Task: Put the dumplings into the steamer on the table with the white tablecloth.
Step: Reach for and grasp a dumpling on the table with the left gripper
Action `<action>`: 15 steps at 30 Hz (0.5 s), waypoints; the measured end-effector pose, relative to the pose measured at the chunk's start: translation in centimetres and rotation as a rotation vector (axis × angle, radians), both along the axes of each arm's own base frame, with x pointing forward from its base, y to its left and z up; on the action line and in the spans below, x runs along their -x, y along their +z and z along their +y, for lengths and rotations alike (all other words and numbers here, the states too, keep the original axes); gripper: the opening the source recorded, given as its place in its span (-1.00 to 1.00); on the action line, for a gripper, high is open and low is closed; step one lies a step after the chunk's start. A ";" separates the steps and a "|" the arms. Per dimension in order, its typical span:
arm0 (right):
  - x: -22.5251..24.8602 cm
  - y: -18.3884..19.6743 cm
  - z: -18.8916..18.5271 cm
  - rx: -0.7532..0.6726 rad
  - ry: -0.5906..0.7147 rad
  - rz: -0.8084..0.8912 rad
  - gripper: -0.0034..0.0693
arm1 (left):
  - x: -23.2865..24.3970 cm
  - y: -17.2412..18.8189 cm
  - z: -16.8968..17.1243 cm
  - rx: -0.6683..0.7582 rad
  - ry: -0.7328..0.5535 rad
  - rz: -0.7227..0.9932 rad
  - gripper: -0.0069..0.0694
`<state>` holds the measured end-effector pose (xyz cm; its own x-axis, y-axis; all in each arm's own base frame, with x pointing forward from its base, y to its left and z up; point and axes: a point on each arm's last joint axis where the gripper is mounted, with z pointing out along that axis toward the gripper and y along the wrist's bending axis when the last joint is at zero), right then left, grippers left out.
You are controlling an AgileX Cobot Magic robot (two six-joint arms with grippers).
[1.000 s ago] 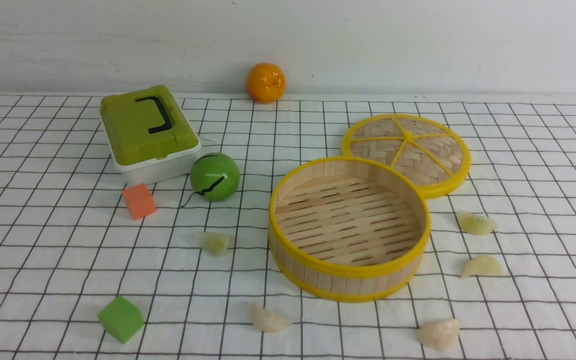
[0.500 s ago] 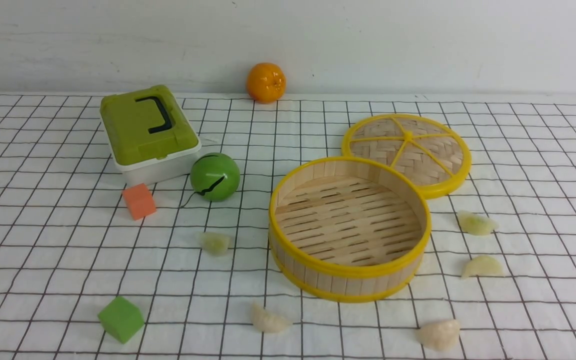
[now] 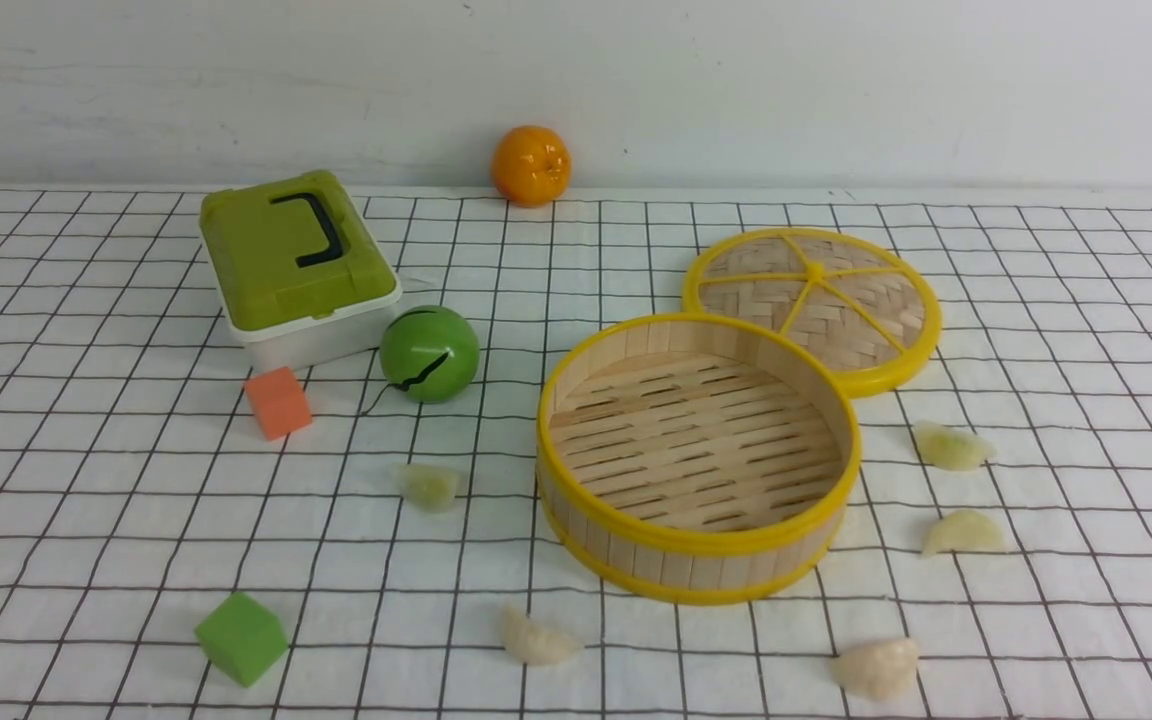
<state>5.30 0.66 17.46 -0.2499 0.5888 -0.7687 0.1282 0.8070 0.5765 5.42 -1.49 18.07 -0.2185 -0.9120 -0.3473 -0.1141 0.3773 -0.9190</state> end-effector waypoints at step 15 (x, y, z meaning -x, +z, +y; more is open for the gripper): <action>0.0 2.1 1.3 -0.533 0.026 -0.077 -0.28 | 1.2 5.7 -1.4 0.108 -0.141 -0.130 -0.19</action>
